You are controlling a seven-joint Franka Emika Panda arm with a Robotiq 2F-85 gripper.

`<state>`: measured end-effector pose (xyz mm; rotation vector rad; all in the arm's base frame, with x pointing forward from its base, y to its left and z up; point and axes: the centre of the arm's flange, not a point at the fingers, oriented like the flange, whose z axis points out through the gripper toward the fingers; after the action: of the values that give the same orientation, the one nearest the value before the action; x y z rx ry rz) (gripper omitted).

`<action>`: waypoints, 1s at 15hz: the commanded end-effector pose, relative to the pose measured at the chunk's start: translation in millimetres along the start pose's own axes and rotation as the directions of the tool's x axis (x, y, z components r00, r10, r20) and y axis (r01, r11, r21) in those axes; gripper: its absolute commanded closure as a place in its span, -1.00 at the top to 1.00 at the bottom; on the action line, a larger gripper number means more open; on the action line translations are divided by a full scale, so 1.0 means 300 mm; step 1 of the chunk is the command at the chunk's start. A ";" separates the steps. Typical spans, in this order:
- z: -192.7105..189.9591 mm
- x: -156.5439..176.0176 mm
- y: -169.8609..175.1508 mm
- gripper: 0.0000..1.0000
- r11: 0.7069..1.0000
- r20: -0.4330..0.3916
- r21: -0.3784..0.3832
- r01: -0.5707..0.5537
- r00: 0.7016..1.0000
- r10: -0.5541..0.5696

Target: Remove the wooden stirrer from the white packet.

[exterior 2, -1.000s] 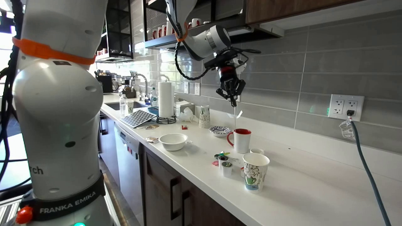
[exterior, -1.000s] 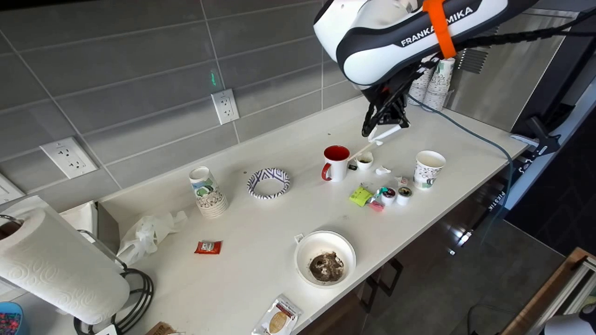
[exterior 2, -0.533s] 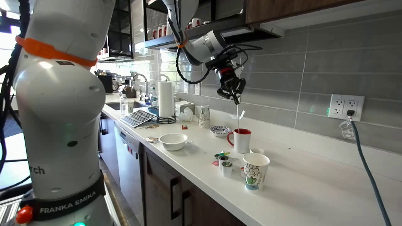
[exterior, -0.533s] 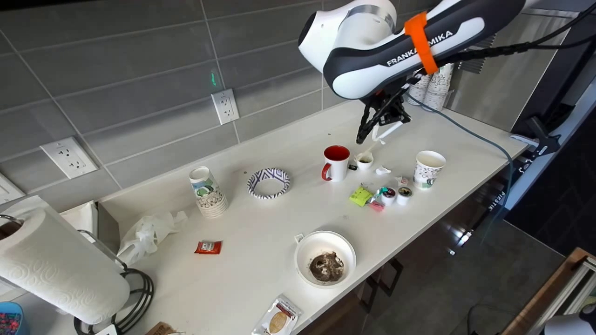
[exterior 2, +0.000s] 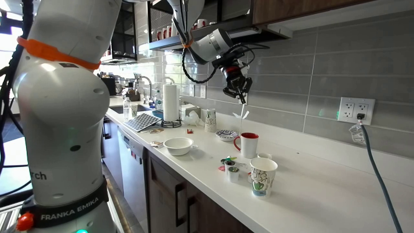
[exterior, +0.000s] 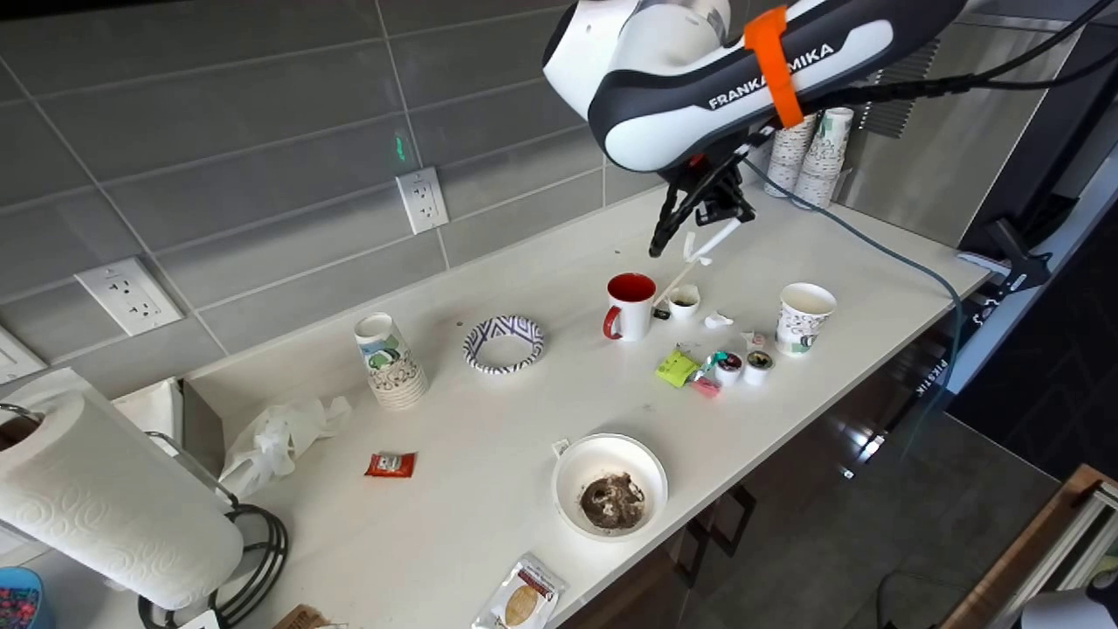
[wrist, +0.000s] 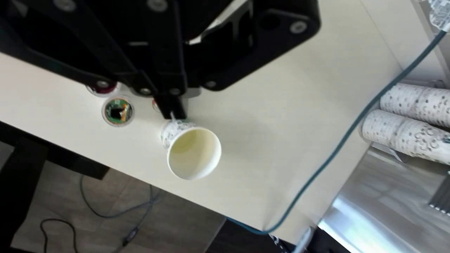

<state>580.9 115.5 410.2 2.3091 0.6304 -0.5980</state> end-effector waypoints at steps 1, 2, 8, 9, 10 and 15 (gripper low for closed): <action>-0.065 0.028 -0.031 -1.00 0.989 0.137 -0.118 0.092 0.988 -0.076; -0.083 0.027 -0.045 -1.00 0.982 0.171 -0.140 0.126 0.980 -0.102; -0.156 0.025 -0.134 -1.00 0.932 0.115 -0.165 0.323 0.945 -0.307; -0.174 0.028 -0.143 -1.00 0.913 0.100 -0.170 0.371 0.928 -0.358; -0.187 0.030 -0.148 -1.00 0.876 0.210 -0.182 0.446 0.888 -0.409; -0.224 -0.033 -0.159 -1.00 0.803 0.336 -0.039 0.594 0.765 -0.550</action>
<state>562.1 182.2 429.7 1.8472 1.1010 -0.9877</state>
